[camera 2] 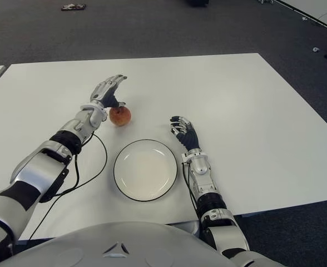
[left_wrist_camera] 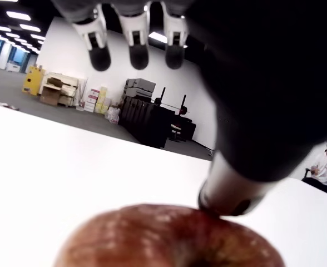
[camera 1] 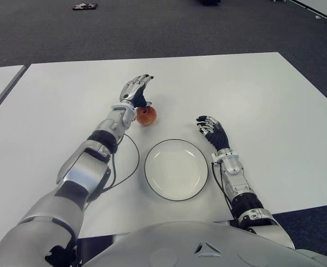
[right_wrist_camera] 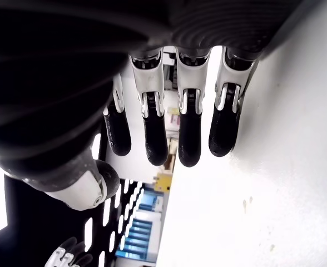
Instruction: Put the apples into the plate.
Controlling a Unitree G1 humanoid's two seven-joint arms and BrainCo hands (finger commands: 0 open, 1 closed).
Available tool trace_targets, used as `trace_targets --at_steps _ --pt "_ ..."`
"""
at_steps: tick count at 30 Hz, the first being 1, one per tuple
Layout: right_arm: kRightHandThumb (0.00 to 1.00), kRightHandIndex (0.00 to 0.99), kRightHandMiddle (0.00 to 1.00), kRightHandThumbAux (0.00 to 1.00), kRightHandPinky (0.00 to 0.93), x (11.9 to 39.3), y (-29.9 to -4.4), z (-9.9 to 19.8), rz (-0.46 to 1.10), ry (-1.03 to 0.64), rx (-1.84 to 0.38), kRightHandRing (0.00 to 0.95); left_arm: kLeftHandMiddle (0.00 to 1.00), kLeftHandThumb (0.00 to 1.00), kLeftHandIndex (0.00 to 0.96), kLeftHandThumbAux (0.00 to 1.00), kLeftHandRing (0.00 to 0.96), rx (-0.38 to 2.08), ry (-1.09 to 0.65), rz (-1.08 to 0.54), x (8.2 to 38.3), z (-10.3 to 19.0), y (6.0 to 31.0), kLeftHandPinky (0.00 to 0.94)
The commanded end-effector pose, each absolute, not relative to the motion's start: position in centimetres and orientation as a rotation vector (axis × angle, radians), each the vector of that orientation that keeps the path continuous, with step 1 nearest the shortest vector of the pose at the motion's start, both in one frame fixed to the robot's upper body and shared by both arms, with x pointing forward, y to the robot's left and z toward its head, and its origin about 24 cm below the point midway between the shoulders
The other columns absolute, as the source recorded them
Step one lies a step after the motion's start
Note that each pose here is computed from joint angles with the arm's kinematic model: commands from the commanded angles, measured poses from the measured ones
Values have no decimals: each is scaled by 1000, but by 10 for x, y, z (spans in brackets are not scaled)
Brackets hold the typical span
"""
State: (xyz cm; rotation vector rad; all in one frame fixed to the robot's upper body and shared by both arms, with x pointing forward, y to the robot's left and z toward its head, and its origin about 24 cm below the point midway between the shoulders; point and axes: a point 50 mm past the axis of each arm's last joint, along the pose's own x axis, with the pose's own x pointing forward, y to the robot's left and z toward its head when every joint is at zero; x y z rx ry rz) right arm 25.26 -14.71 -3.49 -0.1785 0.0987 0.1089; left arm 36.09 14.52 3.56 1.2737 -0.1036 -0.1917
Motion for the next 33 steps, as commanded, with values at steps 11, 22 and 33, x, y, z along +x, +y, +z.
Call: trace_targets --at_steps 11,22,33 --pt "621 297 339 669 345 226 -148 -66 105 262 -228 333 0 97 0 166 0 1336 -27 -267 351 15 145 0" --pt "619 293 344 670 359 226 -147 -66 112 256 -240 340 0 84 0 165 0 1216 -25 -328 347 13 137 0" --pt "622 293 338 671 353 225 -146 -66 119 252 -254 336 0 79 0 190 0 1060 -26 -344 344 17 136 0"
